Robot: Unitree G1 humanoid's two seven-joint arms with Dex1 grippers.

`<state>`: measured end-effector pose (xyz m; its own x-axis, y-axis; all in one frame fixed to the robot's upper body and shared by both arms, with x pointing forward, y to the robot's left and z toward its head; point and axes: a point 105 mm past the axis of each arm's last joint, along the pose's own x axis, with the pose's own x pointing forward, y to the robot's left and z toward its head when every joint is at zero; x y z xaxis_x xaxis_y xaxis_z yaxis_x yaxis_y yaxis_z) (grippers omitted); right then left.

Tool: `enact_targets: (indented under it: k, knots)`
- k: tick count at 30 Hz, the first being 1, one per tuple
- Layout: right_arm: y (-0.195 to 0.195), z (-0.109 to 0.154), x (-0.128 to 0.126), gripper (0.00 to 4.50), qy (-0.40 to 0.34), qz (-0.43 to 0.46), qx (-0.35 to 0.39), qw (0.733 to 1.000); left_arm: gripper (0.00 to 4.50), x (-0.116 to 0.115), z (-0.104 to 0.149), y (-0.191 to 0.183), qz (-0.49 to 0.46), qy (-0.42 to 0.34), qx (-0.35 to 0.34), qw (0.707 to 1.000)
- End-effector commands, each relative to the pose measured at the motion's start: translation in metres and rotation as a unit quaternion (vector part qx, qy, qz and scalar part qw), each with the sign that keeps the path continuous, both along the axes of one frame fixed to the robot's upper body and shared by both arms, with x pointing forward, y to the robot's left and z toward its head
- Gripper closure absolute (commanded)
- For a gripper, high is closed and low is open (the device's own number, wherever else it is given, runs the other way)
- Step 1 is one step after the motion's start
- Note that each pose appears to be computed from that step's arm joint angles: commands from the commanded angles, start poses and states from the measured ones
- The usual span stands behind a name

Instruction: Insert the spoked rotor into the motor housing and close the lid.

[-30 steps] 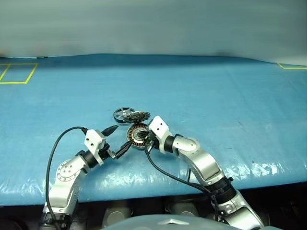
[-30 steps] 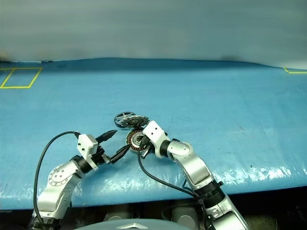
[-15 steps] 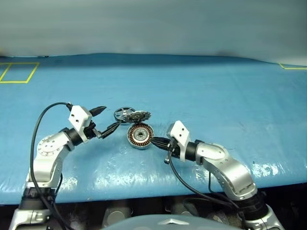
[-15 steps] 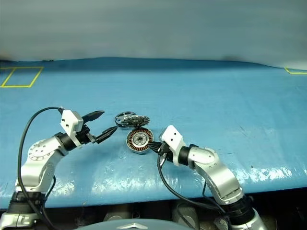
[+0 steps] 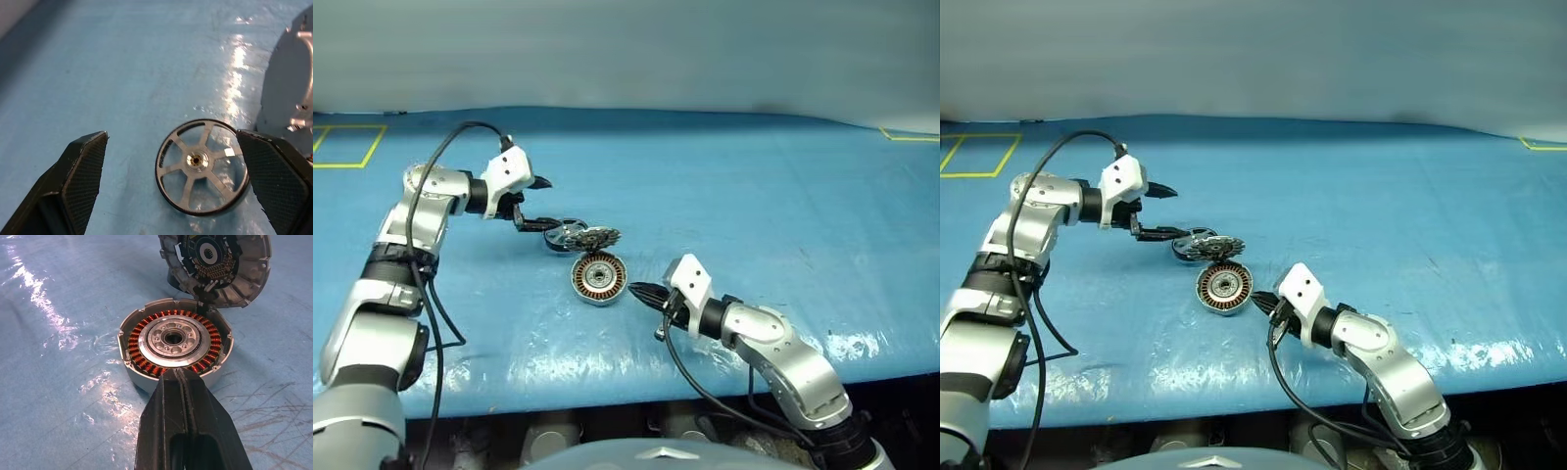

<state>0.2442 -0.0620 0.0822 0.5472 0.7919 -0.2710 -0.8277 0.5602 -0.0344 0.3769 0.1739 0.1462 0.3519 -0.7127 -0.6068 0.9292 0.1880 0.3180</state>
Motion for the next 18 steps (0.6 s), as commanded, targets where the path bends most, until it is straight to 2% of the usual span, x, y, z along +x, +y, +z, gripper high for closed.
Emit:
enact_targets:
  k: [1,4,6,8,16,18]
  knots:
    - [0.0,0.007,-0.003,4.47,-0.02,-0.012,0.002,1.0,0.0,0.008,0.001,-0.012,-0.044,-0.001,0.046,0.998]
    - [-0.004,0.006,-0.002,4.5,-0.027,-0.034,-0.006,0.999,0.58,0.013,-0.003,-0.016,-0.064,-0.012,0.075,0.995]
    - [-0.005,0.005,-0.004,4.5,-0.023,-0.039,-0.001,0.999,1.24,0.017,-0.004,-0.019,-0.068,-0.027,0.084,0.994]
    - [-0.004,0.004,-0.006,4.5,-0.019,-0.041,0.0,0.999,1.9,0.015,-0.008,-0.018,-0.078,-0.01,0.096,0.992]
    - [-0.003,-0.004,-0.009,4.5,-0.002,-0.064,0.002,0.998,1.9,0.016,-0.023,-0.016,-0.083,0.001,0.134,0.987]
    - [-0.005,-0.003,-0.006,4.5,-0.002,-0.083,0.013,0.996,1.9,0.018,-0.023,-0.024,-0.074,0.003,0.102,0.992]
